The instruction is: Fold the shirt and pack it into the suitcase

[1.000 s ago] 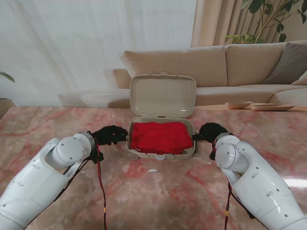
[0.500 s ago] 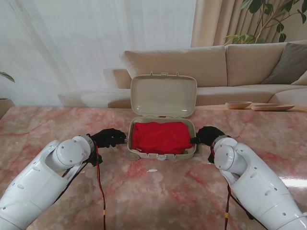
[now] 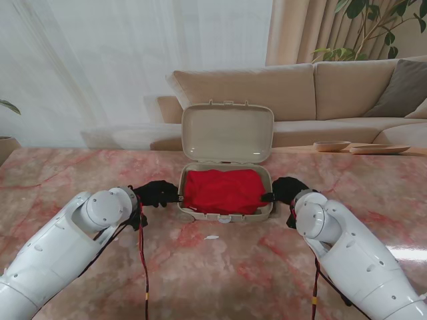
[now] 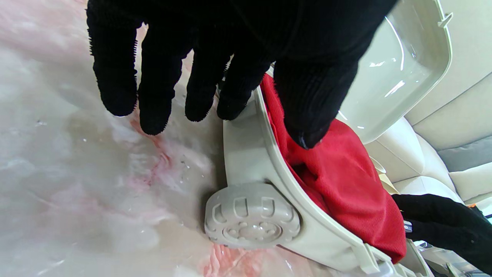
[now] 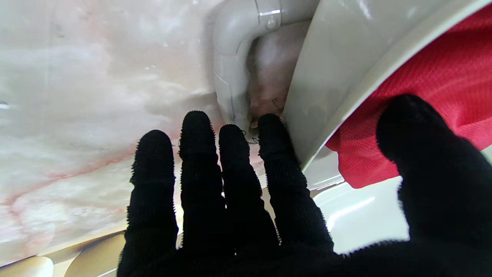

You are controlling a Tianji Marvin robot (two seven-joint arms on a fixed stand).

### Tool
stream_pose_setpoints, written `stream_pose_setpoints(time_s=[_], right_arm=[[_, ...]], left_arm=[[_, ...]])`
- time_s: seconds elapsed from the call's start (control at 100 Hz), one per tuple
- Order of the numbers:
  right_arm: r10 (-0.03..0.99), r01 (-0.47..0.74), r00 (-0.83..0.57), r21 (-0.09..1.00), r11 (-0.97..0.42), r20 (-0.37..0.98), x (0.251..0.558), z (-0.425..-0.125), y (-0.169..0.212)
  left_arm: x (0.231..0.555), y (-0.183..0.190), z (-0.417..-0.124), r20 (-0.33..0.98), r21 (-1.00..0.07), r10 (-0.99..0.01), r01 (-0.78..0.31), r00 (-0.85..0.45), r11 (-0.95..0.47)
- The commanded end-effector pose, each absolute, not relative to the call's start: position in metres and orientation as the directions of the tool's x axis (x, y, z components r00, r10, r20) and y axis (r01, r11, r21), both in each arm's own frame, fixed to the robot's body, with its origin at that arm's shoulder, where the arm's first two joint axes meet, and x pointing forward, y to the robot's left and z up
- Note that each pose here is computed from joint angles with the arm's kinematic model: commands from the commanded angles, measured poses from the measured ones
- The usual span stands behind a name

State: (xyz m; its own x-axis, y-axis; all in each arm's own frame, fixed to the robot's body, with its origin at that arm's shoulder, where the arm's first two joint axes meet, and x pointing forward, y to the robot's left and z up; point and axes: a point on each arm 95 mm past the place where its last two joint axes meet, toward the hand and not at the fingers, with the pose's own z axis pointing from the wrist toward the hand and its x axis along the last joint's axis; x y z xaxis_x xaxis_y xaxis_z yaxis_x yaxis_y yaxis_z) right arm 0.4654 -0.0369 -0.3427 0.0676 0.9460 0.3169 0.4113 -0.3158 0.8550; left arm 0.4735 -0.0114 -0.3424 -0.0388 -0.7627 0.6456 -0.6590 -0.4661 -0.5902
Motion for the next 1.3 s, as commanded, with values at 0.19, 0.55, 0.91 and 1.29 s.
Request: stream_pose_setpoints(time_s=[0.19,0.55,0.91,1.29], right_arm=[[0.938,0.448,0.035,0.834,-0.323,0.344,0.455,-0.353,-0.030],[0.926,0.493,-0.017,0.808,-0.321,0.378,0.439,-0.353,-0.024],[0.909,0.526,-0.067,0.789,-0.319,0.412,0.411,-0.355,-0.019],[0.886,0.558,-0.099,0.763,-0.327,0.452,0.382,-0.355,-0.009]], left_arm=[[0.468,-0.020,-0.347,0.659,-0.571,-0.750,-0.689,-0.059,-0.446],[0.456,-0.015,-0.353,0.651,-0.561,-0.755,-0.718,-0.076,-0.412],[0.437,-0.007,-0.359,0.652,-0.548,-0.755,-0.730,-0.068,-0.408],[0.414,-0.004,-0.364,0.660,-0.561,-0.747,-0.714,-0.081,-0.419]])
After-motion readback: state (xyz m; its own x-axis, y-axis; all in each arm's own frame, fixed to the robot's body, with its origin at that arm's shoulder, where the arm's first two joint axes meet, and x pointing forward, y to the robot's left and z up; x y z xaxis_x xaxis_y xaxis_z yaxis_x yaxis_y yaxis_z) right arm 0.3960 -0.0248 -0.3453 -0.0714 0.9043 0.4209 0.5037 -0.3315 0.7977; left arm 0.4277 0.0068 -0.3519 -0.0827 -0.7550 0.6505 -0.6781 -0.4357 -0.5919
